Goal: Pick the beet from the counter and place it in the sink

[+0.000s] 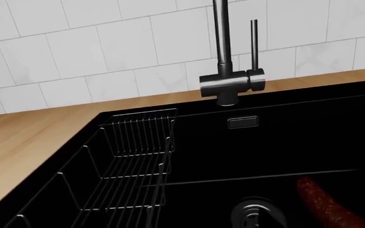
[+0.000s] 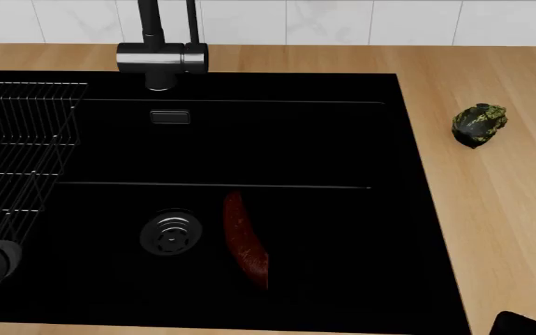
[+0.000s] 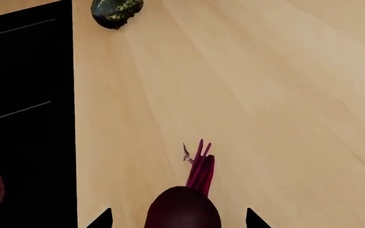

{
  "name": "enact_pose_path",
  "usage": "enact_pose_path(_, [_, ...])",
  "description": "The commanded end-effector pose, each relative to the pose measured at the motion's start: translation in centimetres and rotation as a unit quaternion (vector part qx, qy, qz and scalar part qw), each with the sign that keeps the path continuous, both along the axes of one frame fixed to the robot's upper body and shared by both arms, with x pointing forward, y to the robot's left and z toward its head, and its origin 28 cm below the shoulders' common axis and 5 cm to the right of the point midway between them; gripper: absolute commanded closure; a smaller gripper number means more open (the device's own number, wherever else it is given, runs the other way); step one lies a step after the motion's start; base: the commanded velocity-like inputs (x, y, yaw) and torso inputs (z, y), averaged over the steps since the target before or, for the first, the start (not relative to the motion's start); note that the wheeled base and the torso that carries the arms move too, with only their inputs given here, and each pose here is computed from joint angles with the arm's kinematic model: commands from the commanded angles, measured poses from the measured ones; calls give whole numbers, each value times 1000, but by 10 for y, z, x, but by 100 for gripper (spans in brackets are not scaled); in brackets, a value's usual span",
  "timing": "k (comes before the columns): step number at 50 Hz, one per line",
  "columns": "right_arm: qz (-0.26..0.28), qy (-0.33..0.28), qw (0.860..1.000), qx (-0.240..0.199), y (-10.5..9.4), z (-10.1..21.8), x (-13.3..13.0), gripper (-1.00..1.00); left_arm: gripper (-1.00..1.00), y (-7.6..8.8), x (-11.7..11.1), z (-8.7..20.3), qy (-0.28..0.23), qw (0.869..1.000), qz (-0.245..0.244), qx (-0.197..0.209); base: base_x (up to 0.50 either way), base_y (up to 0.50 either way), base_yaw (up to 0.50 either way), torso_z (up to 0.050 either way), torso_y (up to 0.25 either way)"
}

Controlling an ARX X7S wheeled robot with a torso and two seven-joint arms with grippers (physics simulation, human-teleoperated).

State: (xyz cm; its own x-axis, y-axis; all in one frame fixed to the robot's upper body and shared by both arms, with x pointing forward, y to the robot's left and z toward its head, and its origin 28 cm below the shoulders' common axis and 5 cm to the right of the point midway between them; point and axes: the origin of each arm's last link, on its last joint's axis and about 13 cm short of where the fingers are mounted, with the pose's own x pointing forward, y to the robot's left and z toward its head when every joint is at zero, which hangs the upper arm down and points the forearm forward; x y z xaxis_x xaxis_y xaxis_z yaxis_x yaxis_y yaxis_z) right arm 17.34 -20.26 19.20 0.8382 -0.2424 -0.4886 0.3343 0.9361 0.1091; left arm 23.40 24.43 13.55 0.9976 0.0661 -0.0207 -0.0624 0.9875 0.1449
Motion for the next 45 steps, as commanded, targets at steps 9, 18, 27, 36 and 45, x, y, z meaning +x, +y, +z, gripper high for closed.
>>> enact_pose_path(9, [-3,25,999,23,-2,-28,3,-100,-100,0,1,-3,5,1000,4,-7,0,0,0,0,0])
enact_pose_path(18, [1,2,1000,-18,1,-24,4,100,-100,1,1,-3,5,1000,6,-7,4,-1,1,0,0])
enact_pose_path(27, [42,-53,996,-57,10,9,7,100,-100,1,0,-3,5,1000,6,-9,3,0,1,0,0])
enact_pose_path(36, [112,-92,986,-84,30,47,35,100,-100,1,3,-2,5,1000,2,-9,0,0,0,0,0])
enact_pose_path(45, [181,-106,972,-107,56,66,67,100,-100,0,4,-2,5,1000,-1,-8,0,0,0,0,0])
